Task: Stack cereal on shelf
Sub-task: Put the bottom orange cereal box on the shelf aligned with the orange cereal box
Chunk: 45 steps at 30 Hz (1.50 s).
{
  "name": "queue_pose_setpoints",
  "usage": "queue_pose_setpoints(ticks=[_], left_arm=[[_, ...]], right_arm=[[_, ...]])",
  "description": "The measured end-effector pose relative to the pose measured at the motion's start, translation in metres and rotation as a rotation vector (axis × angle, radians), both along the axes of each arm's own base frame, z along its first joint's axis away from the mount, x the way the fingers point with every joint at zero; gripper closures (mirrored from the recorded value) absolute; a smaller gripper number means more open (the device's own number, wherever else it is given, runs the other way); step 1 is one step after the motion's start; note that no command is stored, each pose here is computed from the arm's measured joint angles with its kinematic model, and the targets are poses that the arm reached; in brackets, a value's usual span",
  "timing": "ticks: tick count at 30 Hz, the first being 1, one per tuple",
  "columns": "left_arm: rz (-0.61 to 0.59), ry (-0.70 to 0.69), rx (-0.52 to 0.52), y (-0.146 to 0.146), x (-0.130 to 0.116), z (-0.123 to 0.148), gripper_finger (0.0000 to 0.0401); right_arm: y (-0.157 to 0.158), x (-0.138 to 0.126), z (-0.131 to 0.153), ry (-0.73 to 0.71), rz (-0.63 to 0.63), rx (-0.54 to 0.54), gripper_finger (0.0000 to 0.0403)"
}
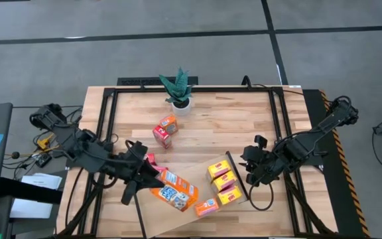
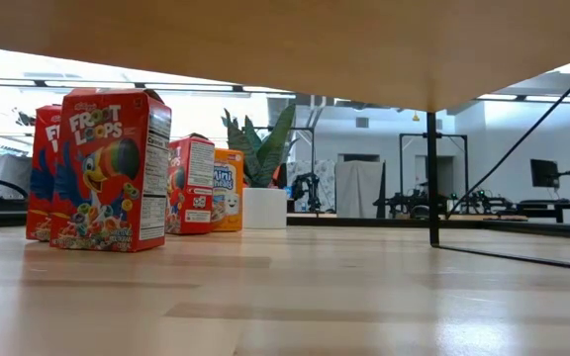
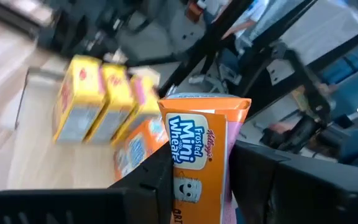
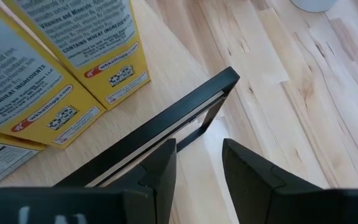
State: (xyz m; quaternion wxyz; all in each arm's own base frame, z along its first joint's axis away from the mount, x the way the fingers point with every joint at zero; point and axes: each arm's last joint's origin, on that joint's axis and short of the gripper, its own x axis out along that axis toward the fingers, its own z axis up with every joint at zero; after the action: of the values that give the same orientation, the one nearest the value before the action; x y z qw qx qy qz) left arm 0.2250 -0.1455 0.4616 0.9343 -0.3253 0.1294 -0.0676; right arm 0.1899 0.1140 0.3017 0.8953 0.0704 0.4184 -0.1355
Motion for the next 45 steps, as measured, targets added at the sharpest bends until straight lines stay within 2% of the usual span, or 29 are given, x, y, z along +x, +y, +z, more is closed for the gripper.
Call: queue_pose_setpoints(ticks=[4, 8, 12, 18, 25, 33, 45], left_arm=[[-0.011, -0.061, 0.069, -0.002, 0.004, 0.034, 0.0302], [-0.023, -0.110, 0.194, -0.006, 0.010, 0.069, 0.0304], [-0.021, -0.038, 0.338, -0.010, 0.017, 0.079, 0.0304], [0.053, 0.125, 0.441, -0.012, 0.036, 0.051, 0.0305], [0.037, 0.360, 0.352, -0.004, 0.057, 0.017, 0.0305], [-0.026, 0.478, 0.405, -0.016, 0.088, -0.015, 0.0305], [-0.013, 0.594, 0.442, -0.012, 0.118, -0.046, 0.0305]], right_arm=[[0.000, 0.000, 0.000, -0.003, 0.000, 0.002, 0.0248], [0.000, 0.000, 0.000, -0.004, 0.000, 0.003, 0.0252], [0.000, 0.000, 0.000, -0.004, 0.001, 0.003, 0.0255], [0.001, 0.000, 0.000, -0.001, 0.010, -0.002, 0.0250], [0.001, 0.000, 0.000, 0.000, 0.010, -0.003, 0.0246], [0.001, 0.000, 0.000, -0.001, 0.009, -0.003, 0.0256], [0.001, 0.000, 0.000, -0.001, 0.010, -0.003, 0.0254]])
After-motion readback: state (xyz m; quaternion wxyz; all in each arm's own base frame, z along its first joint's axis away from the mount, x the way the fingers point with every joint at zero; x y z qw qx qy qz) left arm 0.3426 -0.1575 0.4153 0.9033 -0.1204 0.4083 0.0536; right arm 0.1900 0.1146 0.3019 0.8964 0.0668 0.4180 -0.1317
